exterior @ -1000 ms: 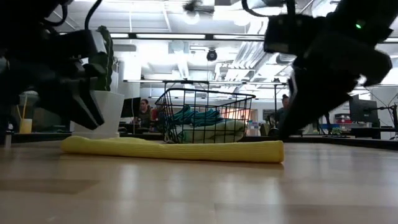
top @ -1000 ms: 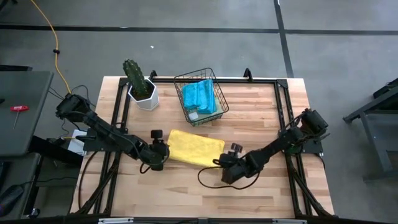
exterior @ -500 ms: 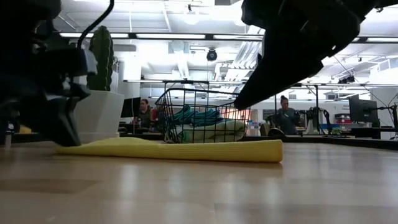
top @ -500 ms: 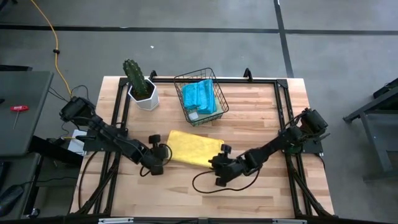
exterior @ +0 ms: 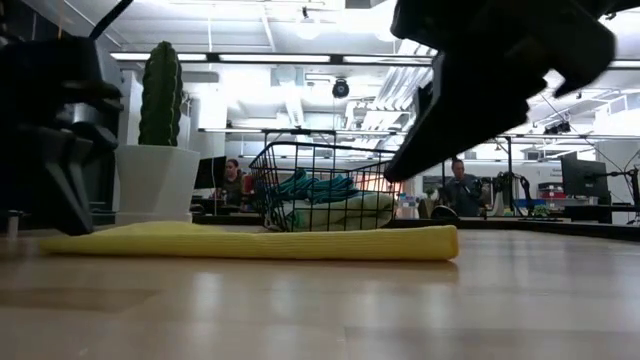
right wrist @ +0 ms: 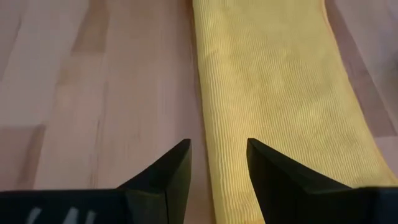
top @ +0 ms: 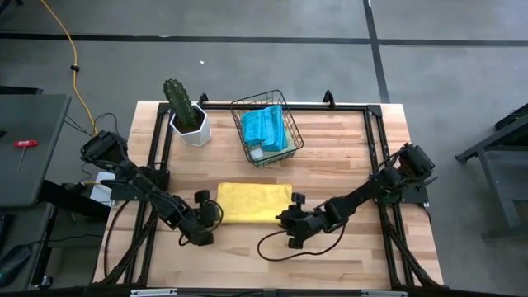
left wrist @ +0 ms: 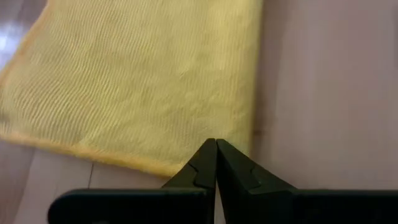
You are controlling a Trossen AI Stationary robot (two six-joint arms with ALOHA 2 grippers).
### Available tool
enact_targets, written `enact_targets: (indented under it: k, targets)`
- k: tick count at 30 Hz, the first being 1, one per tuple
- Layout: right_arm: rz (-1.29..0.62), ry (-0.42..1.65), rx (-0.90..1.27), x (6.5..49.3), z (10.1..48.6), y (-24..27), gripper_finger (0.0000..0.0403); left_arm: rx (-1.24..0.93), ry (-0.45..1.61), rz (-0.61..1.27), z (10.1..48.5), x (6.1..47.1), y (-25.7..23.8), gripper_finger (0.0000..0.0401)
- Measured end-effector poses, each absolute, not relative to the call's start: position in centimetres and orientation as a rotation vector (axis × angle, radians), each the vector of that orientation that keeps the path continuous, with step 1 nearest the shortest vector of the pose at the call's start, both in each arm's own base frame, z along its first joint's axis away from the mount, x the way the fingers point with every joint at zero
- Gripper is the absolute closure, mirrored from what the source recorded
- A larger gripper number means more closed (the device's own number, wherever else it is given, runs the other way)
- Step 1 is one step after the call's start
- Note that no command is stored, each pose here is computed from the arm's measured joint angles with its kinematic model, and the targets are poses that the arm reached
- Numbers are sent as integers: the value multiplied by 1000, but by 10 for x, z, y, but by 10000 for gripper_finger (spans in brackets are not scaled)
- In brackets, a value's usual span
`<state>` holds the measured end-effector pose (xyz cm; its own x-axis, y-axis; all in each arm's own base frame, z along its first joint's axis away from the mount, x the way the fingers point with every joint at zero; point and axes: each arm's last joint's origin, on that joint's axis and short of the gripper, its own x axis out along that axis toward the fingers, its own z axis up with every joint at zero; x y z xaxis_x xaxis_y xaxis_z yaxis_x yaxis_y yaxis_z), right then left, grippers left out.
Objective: Fold microfiber towels
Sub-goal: Fold the yellow microfiber cloth
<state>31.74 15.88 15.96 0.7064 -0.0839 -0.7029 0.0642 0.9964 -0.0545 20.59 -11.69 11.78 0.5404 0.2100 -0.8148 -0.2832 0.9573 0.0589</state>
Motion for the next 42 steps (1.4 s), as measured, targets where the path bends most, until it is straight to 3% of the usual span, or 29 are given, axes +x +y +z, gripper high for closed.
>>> enact_targets:
  k: [12,24,42]
  targets:
    - [-197,840,-28,327,134,143,280,-78,940,314,120,206,-116,401]
    - [-198,919,-50,314,127,154,397,-69,929,329,121,206,-115,401]
    - [-204,1002,-76,298,122,165,382,-57,941,335,120,205,-114,401]
